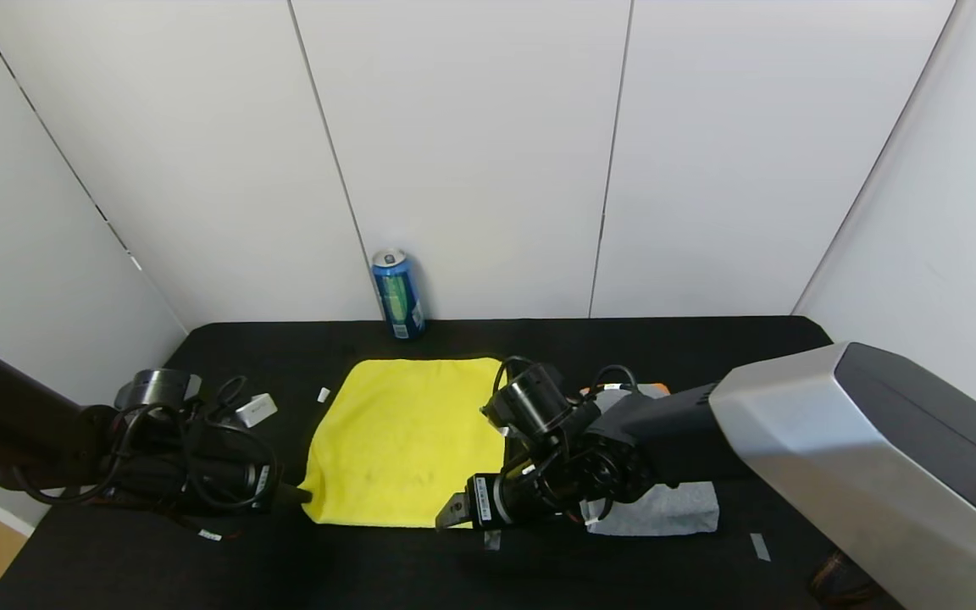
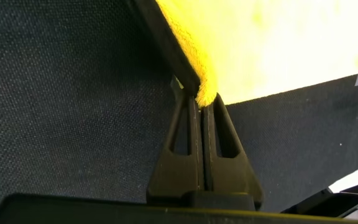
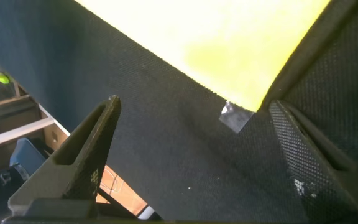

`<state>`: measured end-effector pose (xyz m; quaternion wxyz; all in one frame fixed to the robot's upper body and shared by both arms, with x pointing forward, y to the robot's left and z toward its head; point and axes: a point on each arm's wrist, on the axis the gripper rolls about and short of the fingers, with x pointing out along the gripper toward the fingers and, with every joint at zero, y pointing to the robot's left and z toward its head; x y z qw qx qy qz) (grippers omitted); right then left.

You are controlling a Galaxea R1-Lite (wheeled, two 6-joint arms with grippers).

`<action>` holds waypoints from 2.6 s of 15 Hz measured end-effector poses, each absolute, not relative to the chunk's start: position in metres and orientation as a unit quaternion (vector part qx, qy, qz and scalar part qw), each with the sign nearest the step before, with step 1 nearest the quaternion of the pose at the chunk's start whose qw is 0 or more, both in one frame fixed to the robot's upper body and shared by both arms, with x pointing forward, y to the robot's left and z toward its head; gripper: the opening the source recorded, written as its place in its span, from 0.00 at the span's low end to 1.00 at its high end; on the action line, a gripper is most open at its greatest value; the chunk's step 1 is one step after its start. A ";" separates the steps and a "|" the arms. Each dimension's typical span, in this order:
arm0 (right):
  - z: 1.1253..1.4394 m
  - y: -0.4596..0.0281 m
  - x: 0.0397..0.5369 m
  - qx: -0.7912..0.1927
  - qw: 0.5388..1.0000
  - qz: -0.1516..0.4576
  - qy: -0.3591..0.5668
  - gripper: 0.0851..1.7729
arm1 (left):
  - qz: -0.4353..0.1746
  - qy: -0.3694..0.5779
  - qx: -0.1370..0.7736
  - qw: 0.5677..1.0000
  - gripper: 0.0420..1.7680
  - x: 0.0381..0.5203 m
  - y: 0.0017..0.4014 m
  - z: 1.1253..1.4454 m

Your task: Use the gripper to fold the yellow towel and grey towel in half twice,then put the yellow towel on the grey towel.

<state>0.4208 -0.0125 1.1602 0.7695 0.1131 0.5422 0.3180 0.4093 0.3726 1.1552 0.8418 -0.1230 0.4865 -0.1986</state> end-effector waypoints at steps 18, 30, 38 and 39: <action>1.165 -0.020 0.426 0.120 0.774 0.312 0.538 0.96 | -0.199 0.485 -0.122 0.843 0.04 0.408 0.372 1.156; 1.159 -0.008 0.430 0.122 0.774 0.320 0.533 0.96 | -0.198 0.484 -0.123 0.843 0.04 0.408 0.373 1.157; 1.154 -0.008 0.433 0.121 0.774 0.318 0.535 0.43 | -0.198 0.484 -0.122 0.843 0.04 0.408 0.373 1.157; 1.154 -0.008 0.432 0.120 0.774 0.318 0.535 0.35 | -0.198 0.484 -0.123 0.843 0.04 0.408 0.373 1.157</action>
